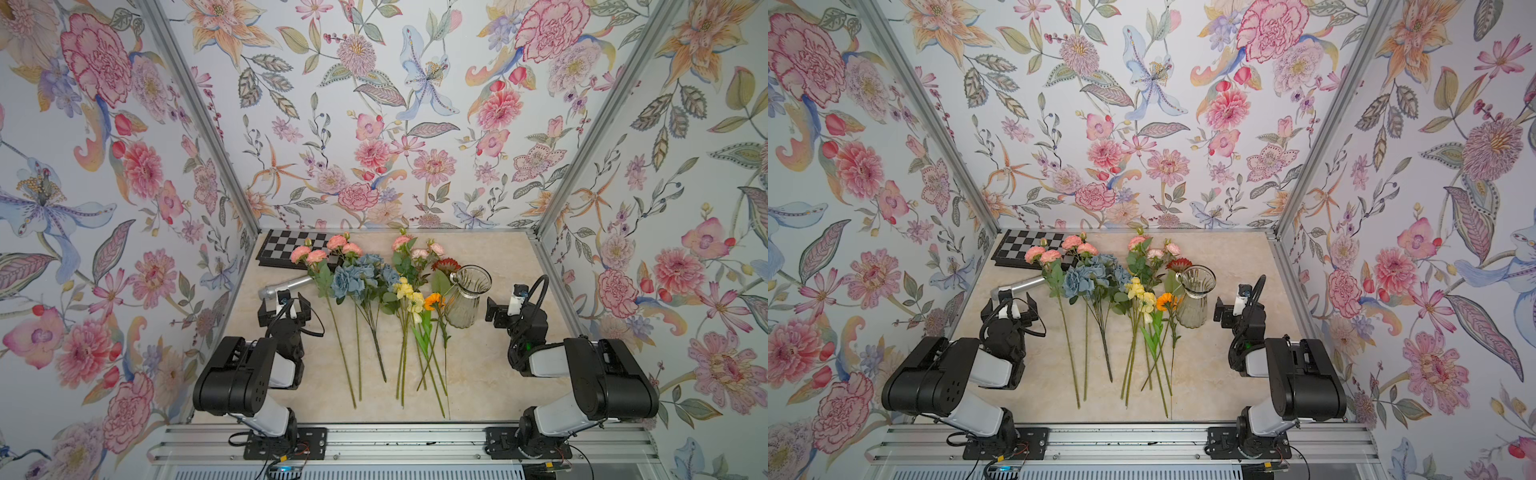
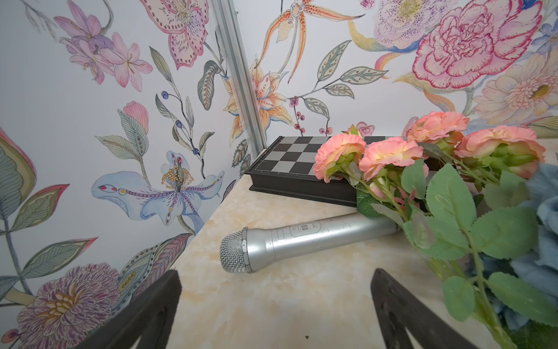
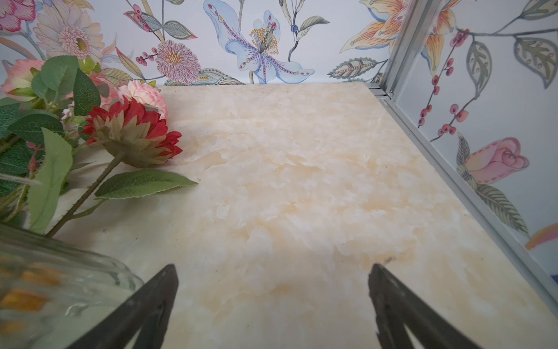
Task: Place the pink flowers into the vase
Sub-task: Pick up the flower at the center of the board.
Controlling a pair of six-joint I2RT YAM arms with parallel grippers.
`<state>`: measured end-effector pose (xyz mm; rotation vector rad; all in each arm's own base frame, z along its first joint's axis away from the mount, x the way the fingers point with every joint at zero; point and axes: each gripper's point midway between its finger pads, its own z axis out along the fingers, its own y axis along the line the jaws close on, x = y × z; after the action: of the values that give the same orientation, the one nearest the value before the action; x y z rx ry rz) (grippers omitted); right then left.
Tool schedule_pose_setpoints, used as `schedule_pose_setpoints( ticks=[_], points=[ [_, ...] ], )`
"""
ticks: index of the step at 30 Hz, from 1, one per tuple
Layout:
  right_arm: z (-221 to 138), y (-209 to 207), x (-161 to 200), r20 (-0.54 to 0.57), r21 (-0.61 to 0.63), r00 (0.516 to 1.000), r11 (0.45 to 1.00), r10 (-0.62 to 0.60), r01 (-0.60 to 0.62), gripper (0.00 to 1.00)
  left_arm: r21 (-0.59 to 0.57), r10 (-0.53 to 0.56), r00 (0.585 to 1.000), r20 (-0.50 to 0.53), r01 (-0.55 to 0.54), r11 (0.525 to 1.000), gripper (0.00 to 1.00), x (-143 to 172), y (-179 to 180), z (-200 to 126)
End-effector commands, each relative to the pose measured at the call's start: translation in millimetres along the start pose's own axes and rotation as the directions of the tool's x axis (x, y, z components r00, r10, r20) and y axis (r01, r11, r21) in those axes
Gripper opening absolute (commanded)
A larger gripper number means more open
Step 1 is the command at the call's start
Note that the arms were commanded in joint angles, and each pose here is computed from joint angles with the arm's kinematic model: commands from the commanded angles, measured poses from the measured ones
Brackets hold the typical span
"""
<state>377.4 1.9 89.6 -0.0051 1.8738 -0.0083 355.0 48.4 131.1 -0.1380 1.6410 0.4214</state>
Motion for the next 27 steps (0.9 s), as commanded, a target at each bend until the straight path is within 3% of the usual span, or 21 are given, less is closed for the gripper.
schedule_pose_setpoints(
  ticks=[1,16,27],
  points=[
    [4.3,1.1,-18.2,0.061,-0.009,0.998,1.0,-0.022,0.022,1.0,-0.003,-0.013,0.999,0.043,0.013,1.0,1.0,-12.9,0.8,4.3],
    [3.9,-6.7,-21.4,0.06,0.033,0.998,0.999,-0.005,0.003,1.0,-0.009,-0.01,0.999,0.037,0.011,1.0,1.0,-11.4,1.8,4.0],
    [-20.6,-24.3,-72.1,0.07,0.131,0.997,0.991,0.011,-0.02,1.0,-0.064,-0.017,1.0,0.019,0.018,0.998,0.99,-88.0,16.9,21.0]
  ],
)
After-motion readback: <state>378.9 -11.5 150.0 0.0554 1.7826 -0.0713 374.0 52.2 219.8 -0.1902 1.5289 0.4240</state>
